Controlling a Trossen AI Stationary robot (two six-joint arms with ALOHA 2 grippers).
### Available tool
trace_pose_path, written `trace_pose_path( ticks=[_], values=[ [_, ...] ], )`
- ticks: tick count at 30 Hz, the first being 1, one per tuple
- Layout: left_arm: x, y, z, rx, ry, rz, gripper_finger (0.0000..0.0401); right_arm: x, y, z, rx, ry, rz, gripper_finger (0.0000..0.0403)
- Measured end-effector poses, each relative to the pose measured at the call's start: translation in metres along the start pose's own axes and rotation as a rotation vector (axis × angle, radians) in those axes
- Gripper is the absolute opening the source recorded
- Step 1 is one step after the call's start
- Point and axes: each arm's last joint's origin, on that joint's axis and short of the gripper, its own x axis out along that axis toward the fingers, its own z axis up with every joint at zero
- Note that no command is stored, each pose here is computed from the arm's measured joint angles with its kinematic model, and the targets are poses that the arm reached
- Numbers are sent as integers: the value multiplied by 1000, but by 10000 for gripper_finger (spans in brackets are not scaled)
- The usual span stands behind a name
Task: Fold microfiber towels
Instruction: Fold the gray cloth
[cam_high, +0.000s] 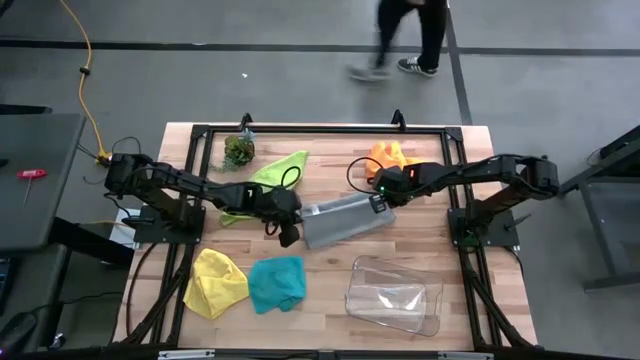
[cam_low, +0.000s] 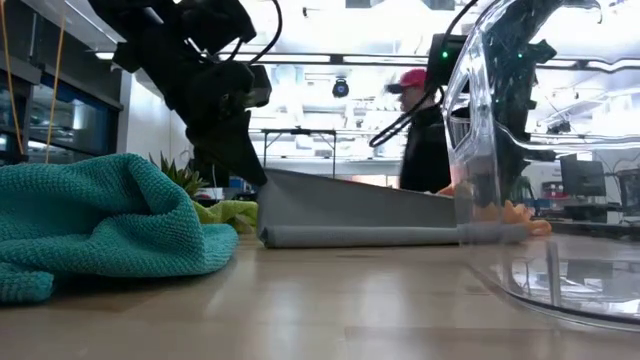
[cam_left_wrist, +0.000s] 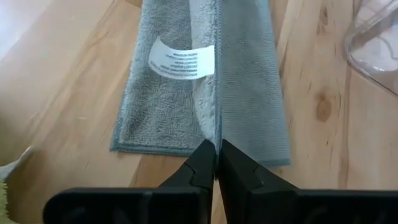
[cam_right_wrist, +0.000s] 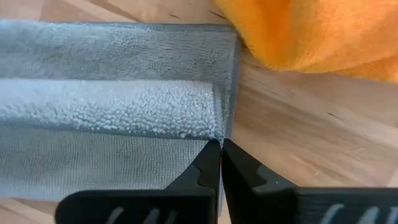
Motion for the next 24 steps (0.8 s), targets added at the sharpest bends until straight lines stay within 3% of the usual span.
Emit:
trace_pose_path(
  ticks=[7,17,24],
  values=[
    [1,8,3,-6,-10,40,37,0,-2,2,16,-23,-18,25],
    [-10,31,8,13,11,99,127,-25,-19,6,45,-127,-52,165],
    [-56,40,24,-12,-130,75,162,-70,-33,0,-32,-245,126,198]
  ],
)
